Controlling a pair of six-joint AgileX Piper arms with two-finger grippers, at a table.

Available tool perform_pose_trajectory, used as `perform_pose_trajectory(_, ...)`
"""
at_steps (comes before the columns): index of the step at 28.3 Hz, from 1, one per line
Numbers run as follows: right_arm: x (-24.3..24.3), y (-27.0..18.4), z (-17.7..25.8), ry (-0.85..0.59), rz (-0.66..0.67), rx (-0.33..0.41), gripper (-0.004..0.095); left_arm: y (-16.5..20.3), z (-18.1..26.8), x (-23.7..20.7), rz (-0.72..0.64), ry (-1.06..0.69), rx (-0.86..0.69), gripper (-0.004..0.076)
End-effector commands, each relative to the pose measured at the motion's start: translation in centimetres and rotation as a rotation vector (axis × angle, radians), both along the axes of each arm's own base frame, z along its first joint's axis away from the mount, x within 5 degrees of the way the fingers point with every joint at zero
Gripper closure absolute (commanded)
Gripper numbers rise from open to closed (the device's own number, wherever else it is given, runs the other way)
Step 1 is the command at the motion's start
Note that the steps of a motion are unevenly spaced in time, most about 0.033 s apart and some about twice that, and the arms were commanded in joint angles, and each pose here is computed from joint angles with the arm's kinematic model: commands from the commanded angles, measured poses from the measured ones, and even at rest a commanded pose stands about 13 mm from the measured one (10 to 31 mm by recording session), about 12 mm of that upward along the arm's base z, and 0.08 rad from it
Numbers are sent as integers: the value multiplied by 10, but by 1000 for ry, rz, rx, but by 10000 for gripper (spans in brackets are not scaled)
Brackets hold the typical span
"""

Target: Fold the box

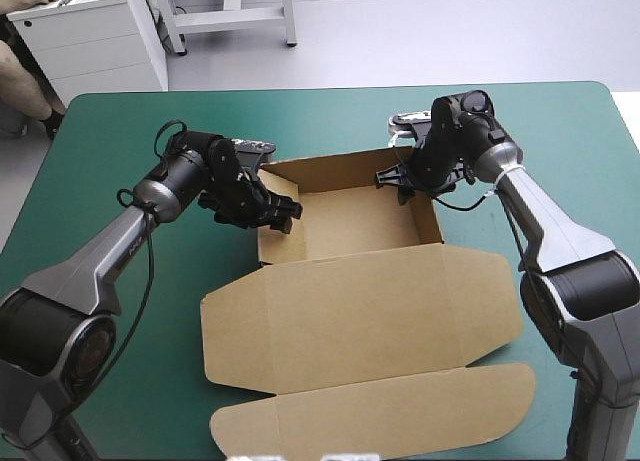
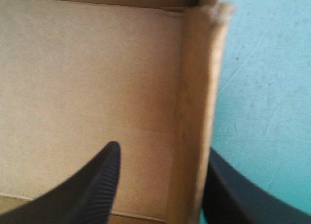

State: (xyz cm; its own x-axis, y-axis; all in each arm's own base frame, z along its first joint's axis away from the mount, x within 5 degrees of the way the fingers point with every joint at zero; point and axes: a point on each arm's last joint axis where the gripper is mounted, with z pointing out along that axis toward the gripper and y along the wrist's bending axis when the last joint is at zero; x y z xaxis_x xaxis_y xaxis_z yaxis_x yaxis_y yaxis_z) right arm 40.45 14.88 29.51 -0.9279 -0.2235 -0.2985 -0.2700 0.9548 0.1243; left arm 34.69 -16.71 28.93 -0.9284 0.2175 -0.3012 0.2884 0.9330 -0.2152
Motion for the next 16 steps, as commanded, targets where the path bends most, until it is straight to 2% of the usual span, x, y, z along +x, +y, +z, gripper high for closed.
perform_pose_trajectory(1, -11, -2, 32, -66, 14, 29, 73, 7, 31, -4, 31, -78, -64, 136)
perform_pose_trajectory(3, -11, -3, 33, -70, 13, 24, 30, 7, 35, -4, 34, -97, -74, 136)
perform_pose_trajectory(8, -18, -8, 49, -118, 27, 5, 31, 6, 62, -9, 24, -165, -142, 136)
perform_pose_trajectory(14, -41, -17, 92, -234, 49, 12, 31, 17, 128, -35, -38, -372, -182, 154)
perform_pose_trajectory(16, -53, -22, 109, -281, 52, 20, 31, 24, 151, -52, -88, -447, -180, 193)
